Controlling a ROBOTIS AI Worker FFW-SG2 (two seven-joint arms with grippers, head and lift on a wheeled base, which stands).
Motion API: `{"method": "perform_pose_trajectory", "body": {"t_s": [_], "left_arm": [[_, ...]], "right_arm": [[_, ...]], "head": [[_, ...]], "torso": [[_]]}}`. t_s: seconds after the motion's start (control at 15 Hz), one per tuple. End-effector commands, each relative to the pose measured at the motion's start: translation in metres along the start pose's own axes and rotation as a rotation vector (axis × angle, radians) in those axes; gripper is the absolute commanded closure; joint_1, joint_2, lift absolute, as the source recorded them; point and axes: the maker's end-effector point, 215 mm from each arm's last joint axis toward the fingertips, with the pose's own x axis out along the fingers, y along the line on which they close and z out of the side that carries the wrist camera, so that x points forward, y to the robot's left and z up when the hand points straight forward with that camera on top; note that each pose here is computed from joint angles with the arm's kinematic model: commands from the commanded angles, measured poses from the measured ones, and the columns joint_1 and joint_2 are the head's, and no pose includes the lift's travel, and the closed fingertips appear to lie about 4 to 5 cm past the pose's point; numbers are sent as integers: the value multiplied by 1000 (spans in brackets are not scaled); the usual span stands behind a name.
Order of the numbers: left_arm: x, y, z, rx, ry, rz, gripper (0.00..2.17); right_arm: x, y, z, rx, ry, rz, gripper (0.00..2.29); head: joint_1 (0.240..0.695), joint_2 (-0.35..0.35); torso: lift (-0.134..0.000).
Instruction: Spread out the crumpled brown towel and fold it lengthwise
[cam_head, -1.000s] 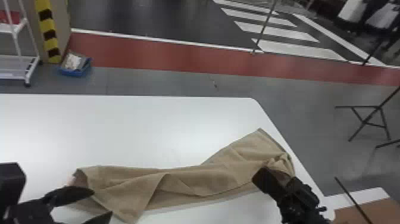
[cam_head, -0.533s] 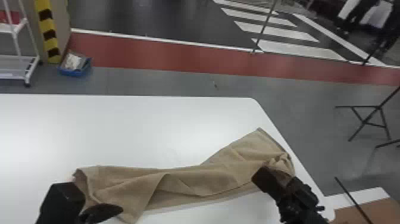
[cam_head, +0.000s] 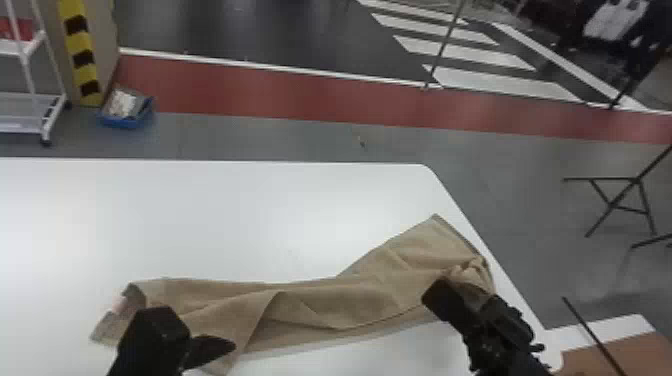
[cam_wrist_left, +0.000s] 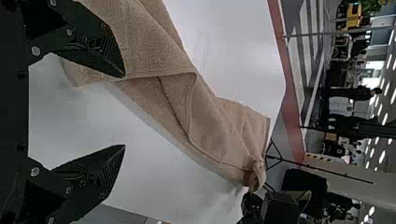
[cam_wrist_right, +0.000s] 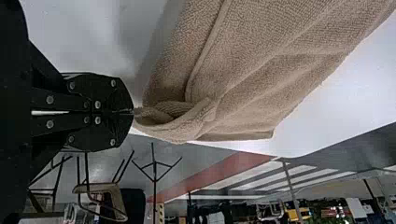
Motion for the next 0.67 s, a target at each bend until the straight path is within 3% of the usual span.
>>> {"method": "perform_pose_trajectory", "body": {"t_s": [0.0, 0.33, 0.47, 0.6], "left_arm": [[11, 4, -12, 8, 29, 2, 414], [14, 25, -21, 25, 40, 56, 417], [13, 28, -27, 33, 53, 63, 599], [11, 33, -34, 28, 72, 71, 633]], "right_arm": [[0, -2, -1, 4, 3, -3, 1983], [-1, -4, -1, 7, 2, -7, 1983], [-1, -4, -1, 7, 2, -7, 1983], [-1, -4, -1, 7, 2, -7, 1983]], "head": [[695, -350], [695, -350], [695, -350], [695, -350]], "torso": [[-128], [-128], [-128], [-128]]}}
